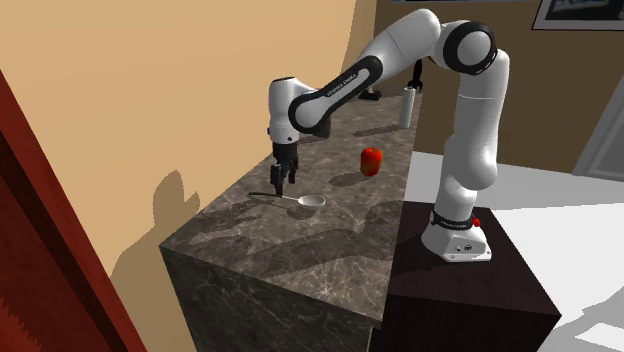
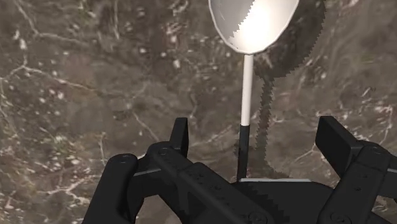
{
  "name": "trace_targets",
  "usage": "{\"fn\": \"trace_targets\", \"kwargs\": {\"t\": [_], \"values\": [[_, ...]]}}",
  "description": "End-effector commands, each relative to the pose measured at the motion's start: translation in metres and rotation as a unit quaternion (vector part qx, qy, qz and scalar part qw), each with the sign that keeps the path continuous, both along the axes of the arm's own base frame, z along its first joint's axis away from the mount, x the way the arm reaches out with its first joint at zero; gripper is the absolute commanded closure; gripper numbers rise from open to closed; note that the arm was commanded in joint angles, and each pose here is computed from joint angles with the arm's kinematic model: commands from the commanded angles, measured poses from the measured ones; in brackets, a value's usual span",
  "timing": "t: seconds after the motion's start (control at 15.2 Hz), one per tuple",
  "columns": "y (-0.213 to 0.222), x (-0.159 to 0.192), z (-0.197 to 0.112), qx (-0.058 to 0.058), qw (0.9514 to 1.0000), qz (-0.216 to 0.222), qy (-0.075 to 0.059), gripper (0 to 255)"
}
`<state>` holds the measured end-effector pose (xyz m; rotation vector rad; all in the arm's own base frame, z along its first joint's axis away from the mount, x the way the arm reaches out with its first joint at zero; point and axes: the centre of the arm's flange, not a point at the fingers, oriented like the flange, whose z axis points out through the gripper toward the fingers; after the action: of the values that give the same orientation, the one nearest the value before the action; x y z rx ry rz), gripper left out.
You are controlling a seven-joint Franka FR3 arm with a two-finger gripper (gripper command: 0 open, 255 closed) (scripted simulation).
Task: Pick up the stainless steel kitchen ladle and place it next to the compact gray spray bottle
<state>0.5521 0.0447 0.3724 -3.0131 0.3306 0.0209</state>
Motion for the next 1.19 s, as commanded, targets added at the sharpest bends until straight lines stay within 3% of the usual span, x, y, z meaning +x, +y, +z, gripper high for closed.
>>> {"fn": "trace_targets", "kwargs": {"t": [0.0,0.26,0.79,0.86,1.12], "values": [[0.001,0.001,-0.011,0.000,1.0000,-0.001,0.000,0],[0.004,0.001,-0.035,0.000,1.0000,-0.001,0.000,0],[0.004,0.001,-0.035,0.000,1.0000,-0.001,0.000,0],[0.004,0.001,-0.035,0.000,1.0000,-0.001,0.000,255],[0.004,0.001,-0.035,0.000,1.0000,-0.001,0.000,255]]}}
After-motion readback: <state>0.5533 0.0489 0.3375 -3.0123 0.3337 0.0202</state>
